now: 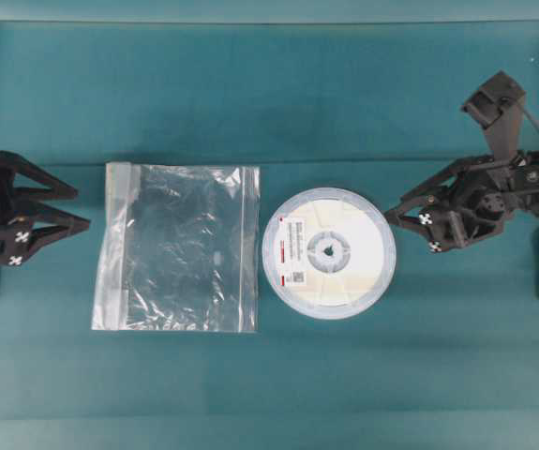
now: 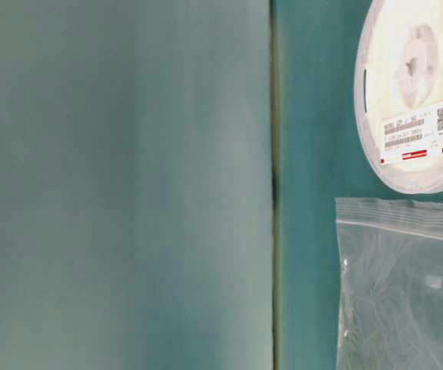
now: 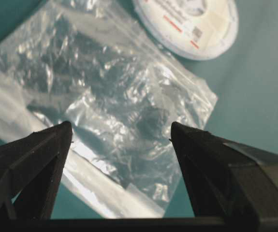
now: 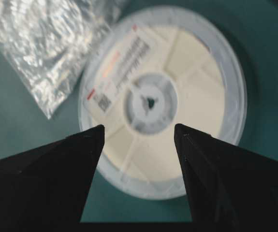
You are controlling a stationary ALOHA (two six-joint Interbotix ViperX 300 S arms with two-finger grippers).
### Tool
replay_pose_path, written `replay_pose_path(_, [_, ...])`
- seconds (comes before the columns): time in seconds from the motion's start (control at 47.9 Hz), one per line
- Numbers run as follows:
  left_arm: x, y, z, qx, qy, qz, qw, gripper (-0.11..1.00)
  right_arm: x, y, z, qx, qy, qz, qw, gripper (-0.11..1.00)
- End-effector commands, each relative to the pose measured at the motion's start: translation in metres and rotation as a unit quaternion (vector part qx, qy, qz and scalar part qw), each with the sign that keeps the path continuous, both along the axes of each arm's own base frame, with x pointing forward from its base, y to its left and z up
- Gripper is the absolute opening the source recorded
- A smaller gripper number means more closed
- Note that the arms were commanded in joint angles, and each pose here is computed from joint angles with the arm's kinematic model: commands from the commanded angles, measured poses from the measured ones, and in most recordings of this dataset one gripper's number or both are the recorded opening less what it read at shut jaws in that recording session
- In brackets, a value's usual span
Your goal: Take out the reel from the clear zip bag.
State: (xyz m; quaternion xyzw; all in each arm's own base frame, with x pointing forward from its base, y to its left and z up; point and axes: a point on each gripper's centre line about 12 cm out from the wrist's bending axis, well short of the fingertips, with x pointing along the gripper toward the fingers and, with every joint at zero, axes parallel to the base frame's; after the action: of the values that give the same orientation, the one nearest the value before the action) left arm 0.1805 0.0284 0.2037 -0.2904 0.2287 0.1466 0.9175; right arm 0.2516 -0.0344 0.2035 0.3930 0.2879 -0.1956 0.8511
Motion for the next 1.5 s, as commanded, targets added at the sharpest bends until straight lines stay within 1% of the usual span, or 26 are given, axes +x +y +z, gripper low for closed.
replay_pose_path(0.0, [0.001,0.000,0.010,0.024,-0.013,-0.013,0.9995,0.89,0.004,-0.002,0.016,-0.025,-0.024,0.010,0.9994,0.77])
replay_pose_path(0.125, [0.000,0.000,0.013,0.051,-0.018,-0.026,0.9982,0.89,0.001,-0.002,0.024,-0.048,-0.035,0.021,0.9980,0.77])
replay_pose_path(0.188, [0.000,-0.001,0.016,0.063,-0.021,-0.033,0.9973,0.89,-0.001,-0.001,0.029,-0.067,-0.044,0.032,0.9963,0.77])
replay_pose_path(0.313, [0.000,-0.002,0.019,0.083,-0.026,-0.047,0.9951,0.89,-0.005,0.002,0.041,-0.114,-0.070,0.063,0.9890,0.77])
replay_pose_path(0.418, [0.000,-0.004,0.022,0.097,-0.029,-0.058,0.9931,0.89,-0.009,0.003,0.049,-0.144,-0.086,0.078,0.9828,0.77])
replay_pose_path(0.543, [0.000,-0.006,0.023,0.117,-0.031,-0.075,0.9898,0.89,-0.016,0.003,0.053,-0.165,-0.095,0.088,0.9777,0.77])
replay_pose_path(0.668, [0.001,-0.009,0.024,0.127,-0.033,-0.089,0.9873,0.88,-0.020,0.004,0.057,-0.183,-0.102,0.097,0.9729,0.77])
replay_pose_path(0.752, [0.001,-0.011,0.023,0.129,-0.032,-0.095,0.9866,0.88,-0.022,0.004,0.058,-0.188,-0.103,0.099,0.9718,0.77])
replay_pose_path(0.898, [0.001,-0.013,0.022,0.129,-0.030,-0.100,0.9861,0.89,-0.024,0.004,0.056,-0.187,-0.093,0.099,0.9729,0.77])
replay_pose_path(1.127, [0.001,-0.013,0.022,0.129,-0.028,-0.100,0.9862,0.88,-0.023,0.008,0.055,-0.190,-0.091,0.111,0.9713,0.77])
replay_pose_path(1.232, [0.001,-0.013,0.023,0.134,-0.029,-0.103,0.9853,0.88,-0.023,0.010,0.055,-0.195,-0.090,0.120,0.9692,0.77])
replay_pose_path(1.357, [0.001,-0.013,0.023,0.145,-0.027,-0.108,0.9831,0.88,-0.024,0.012,0.053,-0.199,-0.088,0.128,0.9676,0.77])
replay_pose_path(1.482, [0.001,-0.013,0.023,0.145,-0.028,-0.108,0.9831,0.88,-0.025,0.012,0.050,-0.198,-0.084,0.128,0.9682,0.77])
